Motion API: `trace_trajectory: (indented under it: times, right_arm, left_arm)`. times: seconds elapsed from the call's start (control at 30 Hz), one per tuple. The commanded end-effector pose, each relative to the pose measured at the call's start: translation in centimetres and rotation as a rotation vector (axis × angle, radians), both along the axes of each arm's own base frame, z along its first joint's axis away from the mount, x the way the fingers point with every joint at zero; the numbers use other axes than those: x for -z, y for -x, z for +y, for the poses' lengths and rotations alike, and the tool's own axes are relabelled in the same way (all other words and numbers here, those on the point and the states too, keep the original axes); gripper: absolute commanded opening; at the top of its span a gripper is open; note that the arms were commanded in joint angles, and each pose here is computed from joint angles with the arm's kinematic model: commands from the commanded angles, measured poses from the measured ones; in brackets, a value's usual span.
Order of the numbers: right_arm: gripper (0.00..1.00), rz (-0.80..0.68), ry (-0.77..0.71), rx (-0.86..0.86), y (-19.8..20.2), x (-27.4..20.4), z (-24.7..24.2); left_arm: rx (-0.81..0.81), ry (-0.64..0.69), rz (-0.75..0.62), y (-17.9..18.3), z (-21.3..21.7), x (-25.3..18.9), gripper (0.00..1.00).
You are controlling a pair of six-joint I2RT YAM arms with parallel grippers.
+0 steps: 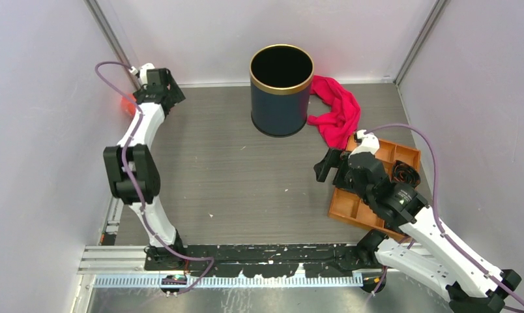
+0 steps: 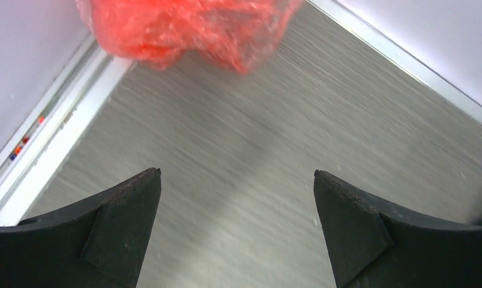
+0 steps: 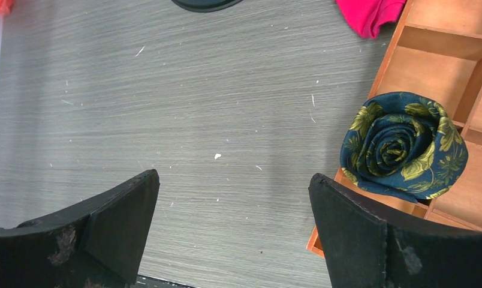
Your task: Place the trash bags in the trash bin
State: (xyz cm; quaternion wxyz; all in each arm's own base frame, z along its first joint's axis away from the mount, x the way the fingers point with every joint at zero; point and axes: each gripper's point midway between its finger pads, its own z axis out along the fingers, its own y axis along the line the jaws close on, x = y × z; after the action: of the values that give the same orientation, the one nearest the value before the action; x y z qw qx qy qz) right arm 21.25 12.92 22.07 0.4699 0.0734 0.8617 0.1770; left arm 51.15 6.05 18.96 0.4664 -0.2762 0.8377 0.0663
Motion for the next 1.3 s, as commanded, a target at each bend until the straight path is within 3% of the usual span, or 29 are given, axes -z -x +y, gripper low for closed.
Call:
trace_trajectory:
  times: [0.0, 0.23, 0.67, 0.97, 1.03, 1.17, 1.2, 1.27]
  right_arm:
    - [1.00, -0.043, -0.030, -0.037, -0.6, -1.8, 1.2]
    - [1.00, 0.008, -0.004, -0.075, -1.1, -0.2, 2.5]
    - [1.00, 0.098, 0.063, -0.132, -1.5, 3.3, 3.8]
    - [1.00, 0.153, 0.105, -0.147, -2.3, 5.4, 4.8]
    - [1.00, 0.164, 0.109, -0.151, -2.5, 5.8, 5.1]
    - [1.00, 0.175, 0.100, -0.156, -2.7, 6.0, 5.5]
    - [1.00, 0.178, 0.096, -0.158, -2.6, 6.0, 5.6]
    - [1.00, 0.181, 0.087, -0.161, -2.4, 5.9, 5.6]
  left_arm:
    - [-0.083, -0.064, -0.060, -3.7, 4.8, -0.6, 1.00]
    - [-0.121, -0.152, -0.008, -8.3, 9.4, 3.6, 1.00]
    - [-0.212, -0.317, -0.015, -11.5, 14.4, 6.1, 1.00]
    - [-0.151, -0.234, -0.019, -14.8, 14.8, 9.8, 0.98]
    - [-0.140, -0.210, -0.020, -15.3, 14.5, 10.4, 0.92]
    - [-0.103, -0.151, -0.032, -15.5, 13.4, 11.0, 0.68]
    - [-0.089, -0.135, -0.034, -15.5, 13.0, 11.0, 0.61]
    - [-0.073, -0.106, -0.021, -15.2, 12.4, 10.9, 0.33]
